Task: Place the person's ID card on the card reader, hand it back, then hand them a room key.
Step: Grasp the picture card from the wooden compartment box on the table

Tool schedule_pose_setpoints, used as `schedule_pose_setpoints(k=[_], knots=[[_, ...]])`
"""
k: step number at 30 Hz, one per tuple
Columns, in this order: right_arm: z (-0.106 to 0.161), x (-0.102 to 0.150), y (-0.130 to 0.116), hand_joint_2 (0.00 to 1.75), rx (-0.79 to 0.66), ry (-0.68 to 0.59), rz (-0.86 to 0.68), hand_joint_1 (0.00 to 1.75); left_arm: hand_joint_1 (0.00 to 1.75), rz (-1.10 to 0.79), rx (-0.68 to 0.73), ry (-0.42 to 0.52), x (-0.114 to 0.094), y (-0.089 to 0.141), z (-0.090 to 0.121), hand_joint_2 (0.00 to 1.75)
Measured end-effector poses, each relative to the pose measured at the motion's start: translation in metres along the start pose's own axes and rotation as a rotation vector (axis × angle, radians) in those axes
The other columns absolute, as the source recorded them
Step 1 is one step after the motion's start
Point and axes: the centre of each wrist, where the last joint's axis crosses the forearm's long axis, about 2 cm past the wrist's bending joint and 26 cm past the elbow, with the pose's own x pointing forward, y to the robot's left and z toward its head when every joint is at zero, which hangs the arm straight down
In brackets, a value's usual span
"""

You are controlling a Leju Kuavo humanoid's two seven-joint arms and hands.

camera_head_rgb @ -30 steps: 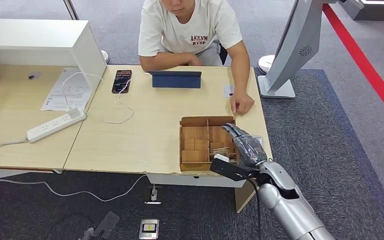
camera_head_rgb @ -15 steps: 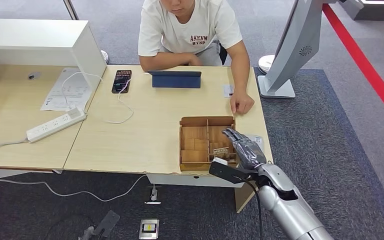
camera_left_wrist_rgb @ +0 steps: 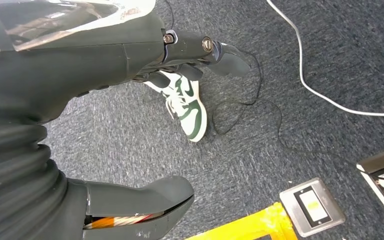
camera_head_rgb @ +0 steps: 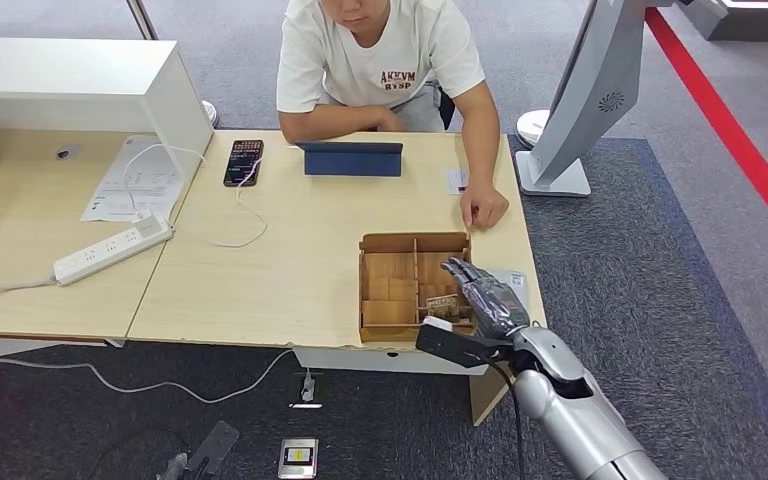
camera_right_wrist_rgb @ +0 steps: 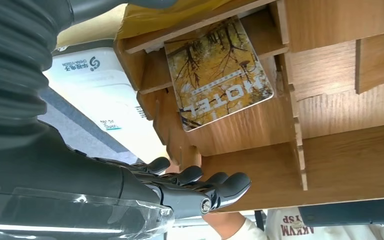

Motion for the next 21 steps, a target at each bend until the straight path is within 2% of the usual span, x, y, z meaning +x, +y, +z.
schedule_pose_setpoints(k=[1, 2, 5, 6, 8, 13, 21], knots=[[-0.0002, 0.0004, 0.0, 1.75, 0.001, -0.002, -0.001, 0.03, 0.0, 0.0, 0.0, -0.001, 0.0, 0.0, 0.0, 1.75], [-0.0004, 0.0008, 0.0, 1.75, 0.003, -0.004, -0.001, 0.21, 0.0, 0.001, 0.0, -0.001, 0.0, -0.0001, 0.0, 1.75], [-0.0007, 0.0016, 0.0001, 1.75, 0.006, -0.007, -0.002, 1.38, 0.0, 0.001, -0.001, -0.002, 0.0, -0.0001, 0.0001, 1.75], [-0.0009, 0.0019, 0.0002, 1.75, 0.006, -0.008, -0.003, 1.62, 0.0, 0.002, -0.001, -0.002, 0.0, -0.0002, 0.0001, 1.75], [-0.0011, 0.0024, 0.0003, 1.75, 0.007, -0.009, -0.004, 1.69, 0.0, 0.002, -0.002, -0.002, -0.0001, -0.0001, 0.0001, 1.75], [-0.0012, 0.0028, 0.0003, 1.75, 0.006, -0.014, -0.006, 1.59, 0.0, 0.001, -0.002, -0.002, -0.0002, 0.0001, 0.0, 1.75], [-0.0012, 0.0028, 0.0003, 1.75, 0.007, -0.015, -0.008, 1.58, 0.0, 0.0, -0.001, -0.002, -0.0005, 0.0007, -0.0002, 1.75]])
